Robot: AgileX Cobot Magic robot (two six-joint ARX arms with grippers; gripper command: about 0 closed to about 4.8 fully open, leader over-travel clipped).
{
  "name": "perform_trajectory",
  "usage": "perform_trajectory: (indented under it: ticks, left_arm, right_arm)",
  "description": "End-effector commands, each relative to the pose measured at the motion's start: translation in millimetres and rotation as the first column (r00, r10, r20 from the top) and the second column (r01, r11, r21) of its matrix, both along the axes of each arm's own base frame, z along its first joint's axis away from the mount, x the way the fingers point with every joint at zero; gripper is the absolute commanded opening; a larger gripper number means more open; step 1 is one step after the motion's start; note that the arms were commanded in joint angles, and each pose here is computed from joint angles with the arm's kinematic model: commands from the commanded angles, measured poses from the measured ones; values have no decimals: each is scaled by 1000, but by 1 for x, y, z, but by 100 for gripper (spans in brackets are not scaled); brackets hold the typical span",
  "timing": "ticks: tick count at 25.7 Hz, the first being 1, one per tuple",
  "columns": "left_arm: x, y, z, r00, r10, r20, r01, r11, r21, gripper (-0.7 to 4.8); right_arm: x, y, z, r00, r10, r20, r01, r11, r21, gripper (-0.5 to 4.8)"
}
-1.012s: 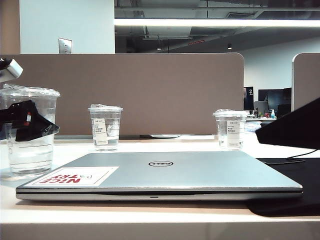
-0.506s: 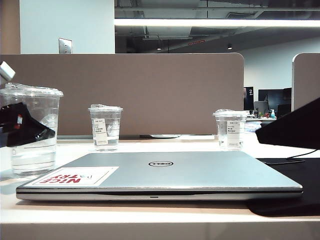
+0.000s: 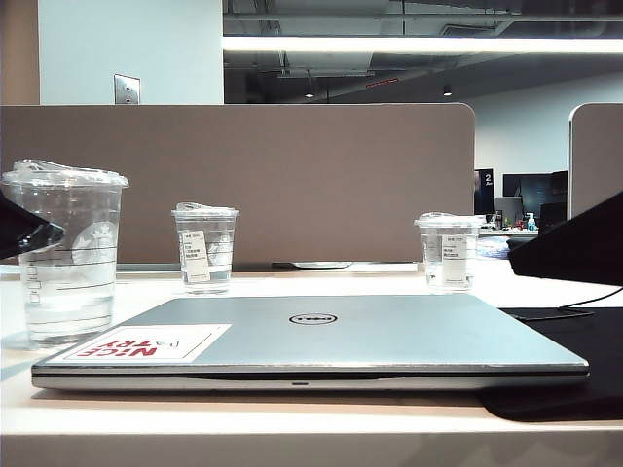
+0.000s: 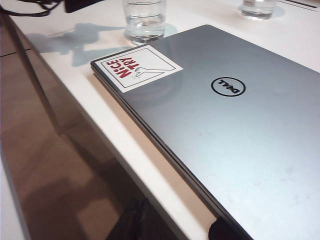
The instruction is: Pick up the coffee cup on the middle and place it on the left side of the laptop.
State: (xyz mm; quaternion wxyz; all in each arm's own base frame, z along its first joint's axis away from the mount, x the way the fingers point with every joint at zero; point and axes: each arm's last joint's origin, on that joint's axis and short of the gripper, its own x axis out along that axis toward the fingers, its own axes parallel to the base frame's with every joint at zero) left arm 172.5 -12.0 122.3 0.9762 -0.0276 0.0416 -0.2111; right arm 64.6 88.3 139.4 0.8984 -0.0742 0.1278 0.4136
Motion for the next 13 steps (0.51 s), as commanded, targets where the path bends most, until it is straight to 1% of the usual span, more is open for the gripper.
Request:
perform_trajectory:
  ticks: [1, 3, 5, 6, 7, 9, 10, 11, 13]
  left_arm:
    - [0, 1, 4, 1000, 16, 13, -16, 1000, -26, 479]
    - [-1, 1, 8, 999, 19, 29, -17, 998, -67, 479]
    - [-1, 0, 11, 999, 13, 39, -9, 996, -84, 479]
    - [-2, 0, 12, 999, 2, 44, 2, 997, -84, 418]
    - [-2, 0, 13, 999, -9, 48, 13, 996, -84, 321]
    - [-2, 0, 14, 998, -23, 55, 27, 996, -86, 167]
    - [-3, -1, 15, 998, -27, 58, 32, 995, -96, 62]
    - [-3, -1, 16, 998, -26, 59, 32, 994, -109, -13]
    - [-4, 0, 19, 998, -11, 64, 20, 990, -141, -5]
  right_arm:
    - [1, -1, 1, 1000, -14, 9, 14, 1000, 14, -5]
    - [4, -3, 1, 999, -46, 14, 46, 999, 21, -5]
    - [8, -7, 3, 995, -96, 22, 96, 995, 32, -5]
    - [9, -9, 3, 993, -115, 25, 114, 993, 37, -5]
    - [10, -10, 4, 991, -133, 28, 132, 990, 41, -5]
    - [13, -14, 5, 984, -172, 36, 170, 984, 53, -5]
    - [14, -15, 6, 981, -191, 41, 188, 980, 60, -5]
    - [15, -17, 6, 977, -206, 45, 203, 977, 66, -5]
    - [17, -20, 8, 970, -236, 54, 232, 970, 78, -5]
